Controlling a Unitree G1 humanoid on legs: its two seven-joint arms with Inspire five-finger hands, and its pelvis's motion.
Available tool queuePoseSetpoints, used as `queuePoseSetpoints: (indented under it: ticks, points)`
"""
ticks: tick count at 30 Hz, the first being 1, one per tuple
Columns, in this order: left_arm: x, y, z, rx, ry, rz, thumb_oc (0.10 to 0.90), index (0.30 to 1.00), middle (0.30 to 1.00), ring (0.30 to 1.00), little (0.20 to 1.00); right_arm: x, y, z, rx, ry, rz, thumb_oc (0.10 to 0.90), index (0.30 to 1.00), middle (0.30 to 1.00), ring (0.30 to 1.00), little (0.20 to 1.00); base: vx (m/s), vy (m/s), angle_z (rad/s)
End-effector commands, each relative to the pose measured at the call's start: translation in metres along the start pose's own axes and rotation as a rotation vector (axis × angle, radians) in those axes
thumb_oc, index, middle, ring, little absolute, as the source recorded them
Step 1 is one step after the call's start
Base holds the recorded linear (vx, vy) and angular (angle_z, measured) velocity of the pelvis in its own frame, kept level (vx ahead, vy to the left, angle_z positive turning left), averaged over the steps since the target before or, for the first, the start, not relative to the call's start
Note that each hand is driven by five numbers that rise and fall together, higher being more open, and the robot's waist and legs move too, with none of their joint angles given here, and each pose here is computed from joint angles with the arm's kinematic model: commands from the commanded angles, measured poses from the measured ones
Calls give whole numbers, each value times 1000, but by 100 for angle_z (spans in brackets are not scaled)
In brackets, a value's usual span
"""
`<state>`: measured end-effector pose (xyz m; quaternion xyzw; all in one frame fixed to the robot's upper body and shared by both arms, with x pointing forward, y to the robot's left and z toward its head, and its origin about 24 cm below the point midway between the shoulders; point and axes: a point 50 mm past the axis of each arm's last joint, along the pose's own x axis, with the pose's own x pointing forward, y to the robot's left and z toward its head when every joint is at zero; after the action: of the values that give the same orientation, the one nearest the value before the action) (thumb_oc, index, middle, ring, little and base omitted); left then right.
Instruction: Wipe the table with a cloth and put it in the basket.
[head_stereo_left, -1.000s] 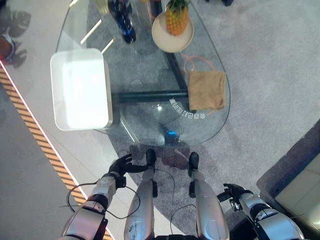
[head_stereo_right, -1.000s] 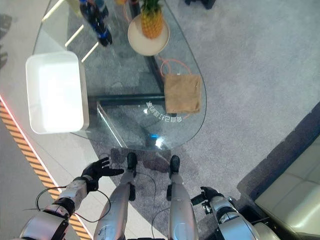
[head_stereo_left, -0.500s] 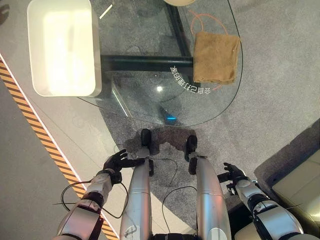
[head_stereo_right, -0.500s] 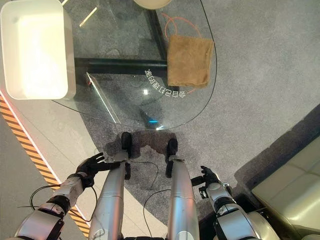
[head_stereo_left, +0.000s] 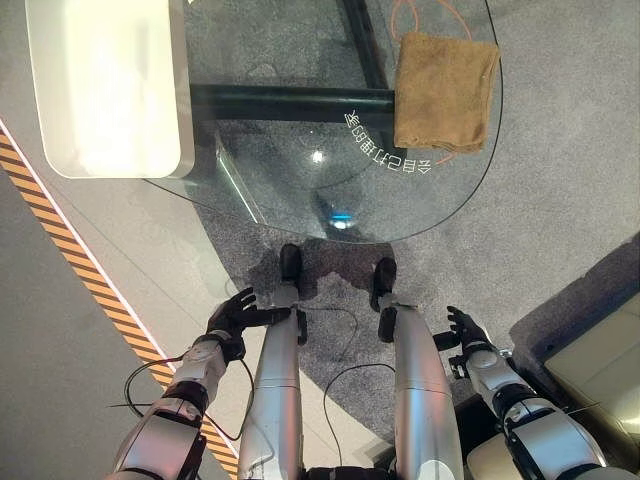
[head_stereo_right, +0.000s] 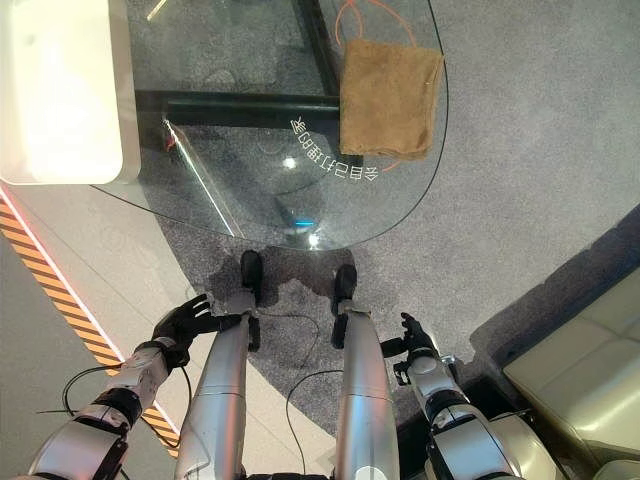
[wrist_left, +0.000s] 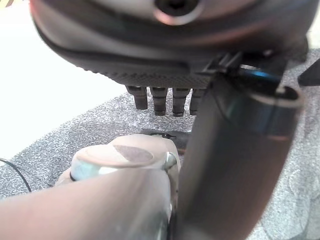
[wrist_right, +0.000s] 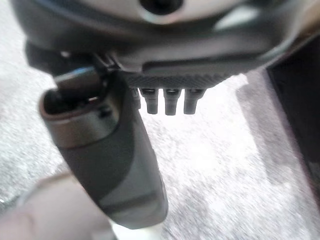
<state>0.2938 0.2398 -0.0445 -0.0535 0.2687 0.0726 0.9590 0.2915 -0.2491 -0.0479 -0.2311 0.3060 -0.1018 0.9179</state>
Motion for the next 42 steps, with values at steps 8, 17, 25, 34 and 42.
queuePoseSetpoints:
  ticks: [8,17,25,34,42]
  points:
    - [-17,33,-30,6,68,91,800,900,900,900,900,-10,-120,75,235,-366,-401,800,900,900,900,900,16,-11,0]
    - [-22,41,-41,-3,71,88,800,900,900,900,900,-64,-178,199,219,-821,-597,800,900,900,900,900,27,1,1]
    - [-18,34,-30,1,42,70,800,900,900,900,900,-109,-191,269,71,-1029,-710,800,900,900,900,900,1,1,0]
    - [-17,34,-25,18,44,55,800,900,900,900,900,-142,-191,323,-132,-1100,-750,800,900,900,900,900,0,0,0]
    - [-19,33,-27,35,46,32,800,900,900,900,900,-162,-187,354,-232,-1111,-758,800,900,900,900,900,0,0,0]
